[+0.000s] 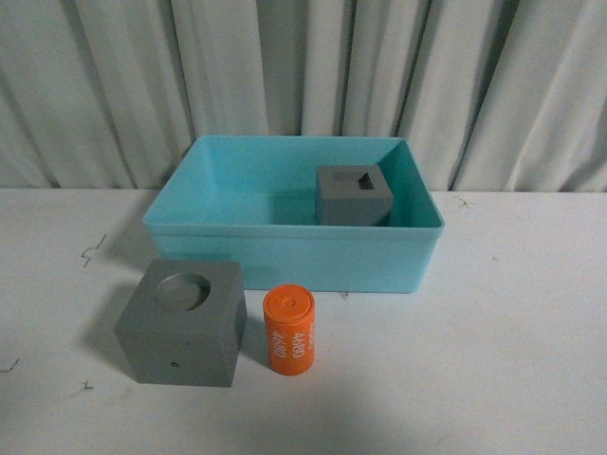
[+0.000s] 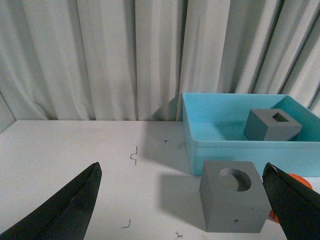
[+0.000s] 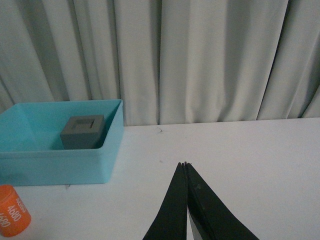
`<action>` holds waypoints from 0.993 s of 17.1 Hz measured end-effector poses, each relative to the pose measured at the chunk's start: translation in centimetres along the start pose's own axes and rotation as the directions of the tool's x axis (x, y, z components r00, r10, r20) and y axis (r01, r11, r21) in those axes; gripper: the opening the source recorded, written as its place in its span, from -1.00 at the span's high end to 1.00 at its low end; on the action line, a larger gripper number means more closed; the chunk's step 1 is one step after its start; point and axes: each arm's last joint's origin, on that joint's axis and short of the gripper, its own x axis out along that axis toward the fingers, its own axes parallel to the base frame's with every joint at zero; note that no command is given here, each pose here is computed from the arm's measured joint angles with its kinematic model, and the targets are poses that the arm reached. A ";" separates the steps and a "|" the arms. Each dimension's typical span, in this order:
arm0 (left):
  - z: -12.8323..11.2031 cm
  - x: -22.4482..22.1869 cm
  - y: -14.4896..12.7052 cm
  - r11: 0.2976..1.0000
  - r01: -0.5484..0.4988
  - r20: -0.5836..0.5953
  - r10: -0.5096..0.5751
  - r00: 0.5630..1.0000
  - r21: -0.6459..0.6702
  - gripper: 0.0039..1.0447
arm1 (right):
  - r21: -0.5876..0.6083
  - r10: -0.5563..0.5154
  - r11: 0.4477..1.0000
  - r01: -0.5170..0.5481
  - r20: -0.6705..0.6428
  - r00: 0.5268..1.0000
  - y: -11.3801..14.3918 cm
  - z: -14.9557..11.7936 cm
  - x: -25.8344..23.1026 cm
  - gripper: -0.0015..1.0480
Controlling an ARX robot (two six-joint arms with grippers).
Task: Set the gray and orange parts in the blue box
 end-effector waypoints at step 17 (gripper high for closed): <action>2.5 3.3 -0.7 0.993 -0.022 -0.460 -0.035 0.887 -0.119 -0.88 | 0.000 0.000 1.000 0.000 -0.005 1.000 0.0 -0.3 -1.4 -0.92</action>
